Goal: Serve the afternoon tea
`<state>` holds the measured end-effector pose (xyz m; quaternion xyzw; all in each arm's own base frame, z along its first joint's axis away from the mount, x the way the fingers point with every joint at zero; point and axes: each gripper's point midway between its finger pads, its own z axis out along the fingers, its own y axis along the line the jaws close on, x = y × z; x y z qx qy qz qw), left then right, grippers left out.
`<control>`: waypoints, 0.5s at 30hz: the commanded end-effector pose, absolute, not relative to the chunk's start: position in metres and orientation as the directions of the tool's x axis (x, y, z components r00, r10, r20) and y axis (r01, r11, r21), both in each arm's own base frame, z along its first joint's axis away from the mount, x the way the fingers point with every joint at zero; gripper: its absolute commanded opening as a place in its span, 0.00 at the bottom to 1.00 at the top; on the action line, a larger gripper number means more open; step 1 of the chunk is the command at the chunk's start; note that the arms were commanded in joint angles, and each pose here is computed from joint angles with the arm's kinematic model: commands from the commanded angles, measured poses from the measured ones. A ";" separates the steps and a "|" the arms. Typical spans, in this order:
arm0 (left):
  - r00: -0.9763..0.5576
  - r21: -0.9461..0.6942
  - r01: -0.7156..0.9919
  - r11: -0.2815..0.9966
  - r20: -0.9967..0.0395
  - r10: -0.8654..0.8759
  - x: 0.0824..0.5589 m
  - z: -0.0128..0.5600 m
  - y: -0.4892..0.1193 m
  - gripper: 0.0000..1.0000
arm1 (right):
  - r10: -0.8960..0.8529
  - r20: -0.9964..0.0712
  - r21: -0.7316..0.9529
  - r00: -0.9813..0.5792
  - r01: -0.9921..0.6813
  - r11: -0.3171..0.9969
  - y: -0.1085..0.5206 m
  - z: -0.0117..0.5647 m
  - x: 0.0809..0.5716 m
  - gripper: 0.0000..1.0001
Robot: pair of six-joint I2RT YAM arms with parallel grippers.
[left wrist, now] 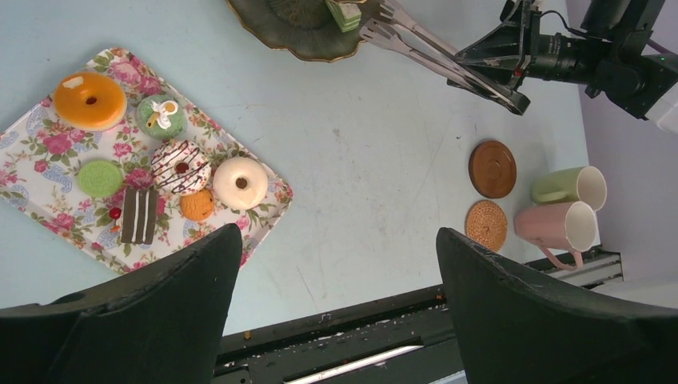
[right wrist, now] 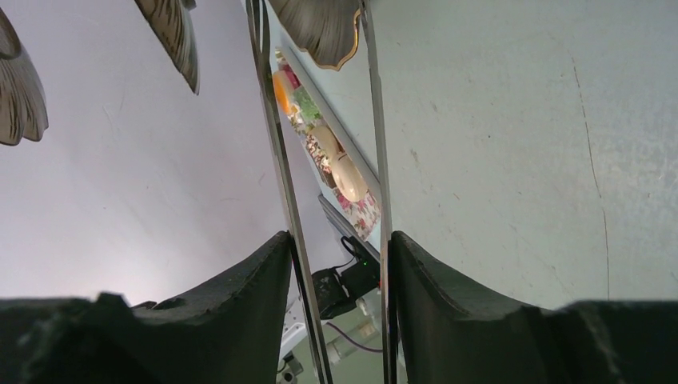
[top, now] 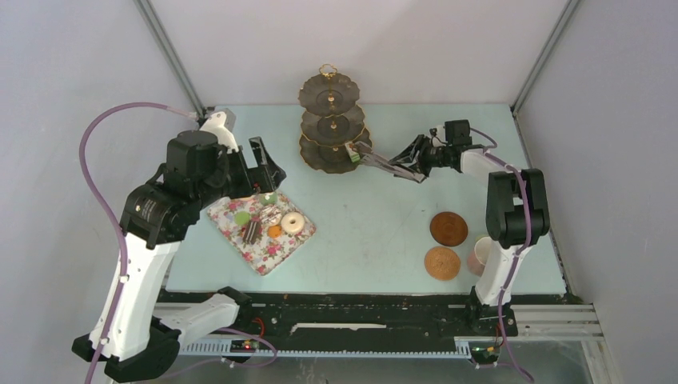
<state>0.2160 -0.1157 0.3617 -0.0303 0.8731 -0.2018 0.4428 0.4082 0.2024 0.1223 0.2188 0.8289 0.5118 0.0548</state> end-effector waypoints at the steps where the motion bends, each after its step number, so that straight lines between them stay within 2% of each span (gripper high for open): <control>1: -0.576 -0.397 0.159 0.904 -0.781 -0.242 0.216 0.373 -0.118 0.99 | 0.403 0.063 0.889 -0.913 0.235 0.393 0.200 0.154 0.406 0.51; 15: -0.584 -0.410 0.160 0.898 -0.773 -0.248 0.216 0.369 -0.121 0.99 | 0.349 -0.037 0.890 -0.936 0.128 0.438 0.195 0.191 0.371 0.44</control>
